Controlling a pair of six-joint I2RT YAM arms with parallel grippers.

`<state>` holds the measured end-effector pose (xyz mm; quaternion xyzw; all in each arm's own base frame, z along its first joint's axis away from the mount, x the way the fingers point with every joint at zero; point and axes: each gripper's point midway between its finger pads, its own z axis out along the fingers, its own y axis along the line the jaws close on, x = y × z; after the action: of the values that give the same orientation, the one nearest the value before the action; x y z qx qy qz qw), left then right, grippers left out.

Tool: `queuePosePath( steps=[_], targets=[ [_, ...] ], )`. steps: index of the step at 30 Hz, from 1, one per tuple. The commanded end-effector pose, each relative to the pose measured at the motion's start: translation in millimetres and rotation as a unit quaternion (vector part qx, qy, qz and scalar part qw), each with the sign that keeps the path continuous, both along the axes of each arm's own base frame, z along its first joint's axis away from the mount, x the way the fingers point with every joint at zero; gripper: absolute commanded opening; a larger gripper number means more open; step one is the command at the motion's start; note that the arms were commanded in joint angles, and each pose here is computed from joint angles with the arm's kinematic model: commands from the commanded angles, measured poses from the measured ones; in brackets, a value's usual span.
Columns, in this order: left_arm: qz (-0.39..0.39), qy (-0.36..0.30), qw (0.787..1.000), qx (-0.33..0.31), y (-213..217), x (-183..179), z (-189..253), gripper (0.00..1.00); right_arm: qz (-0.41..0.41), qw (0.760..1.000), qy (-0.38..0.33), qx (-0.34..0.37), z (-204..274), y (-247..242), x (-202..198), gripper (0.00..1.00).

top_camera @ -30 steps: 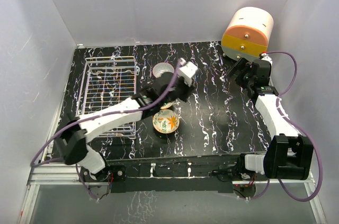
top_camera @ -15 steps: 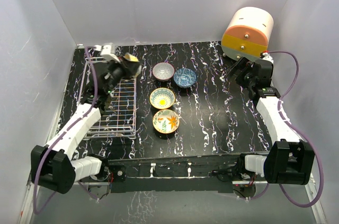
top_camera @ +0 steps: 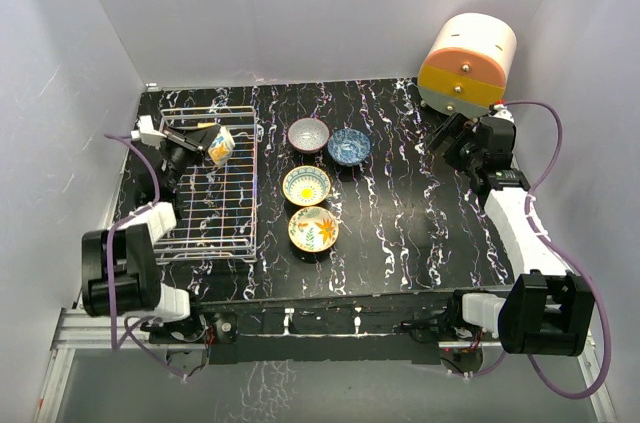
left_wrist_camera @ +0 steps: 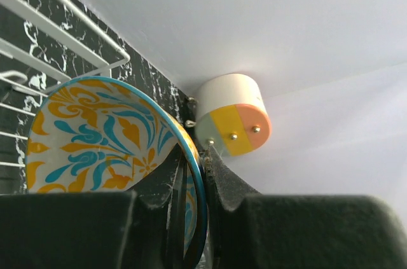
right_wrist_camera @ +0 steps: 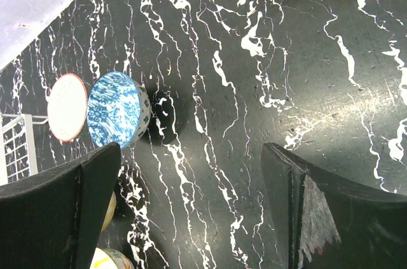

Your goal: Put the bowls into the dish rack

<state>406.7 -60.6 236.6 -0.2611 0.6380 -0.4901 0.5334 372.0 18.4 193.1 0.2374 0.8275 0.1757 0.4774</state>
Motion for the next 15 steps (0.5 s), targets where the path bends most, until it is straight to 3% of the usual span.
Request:
queuePosePath(
  steps=[1, 11, 15],
  targets=[
    [-0.041, -0.086, 0.993, -0.072, -6, -6, 45, 0.00, 0.000, 0.999, -0.035, -0.002, 22, -2, 2, 0.94],
    [-0.066, -0.048, 0.987, -0.139, -5, 27, 11, 0.00, -0.005, 0.999, -0.035, -0.004, 21, -3, 0, 0.94],
    [-0.065, -0.014, 0.989, -0.135, -5, 41, -8, 0.00, -0.007, 0.999, -0.034, -0.005, 20, -4, 1, 0.94]
  ],
)
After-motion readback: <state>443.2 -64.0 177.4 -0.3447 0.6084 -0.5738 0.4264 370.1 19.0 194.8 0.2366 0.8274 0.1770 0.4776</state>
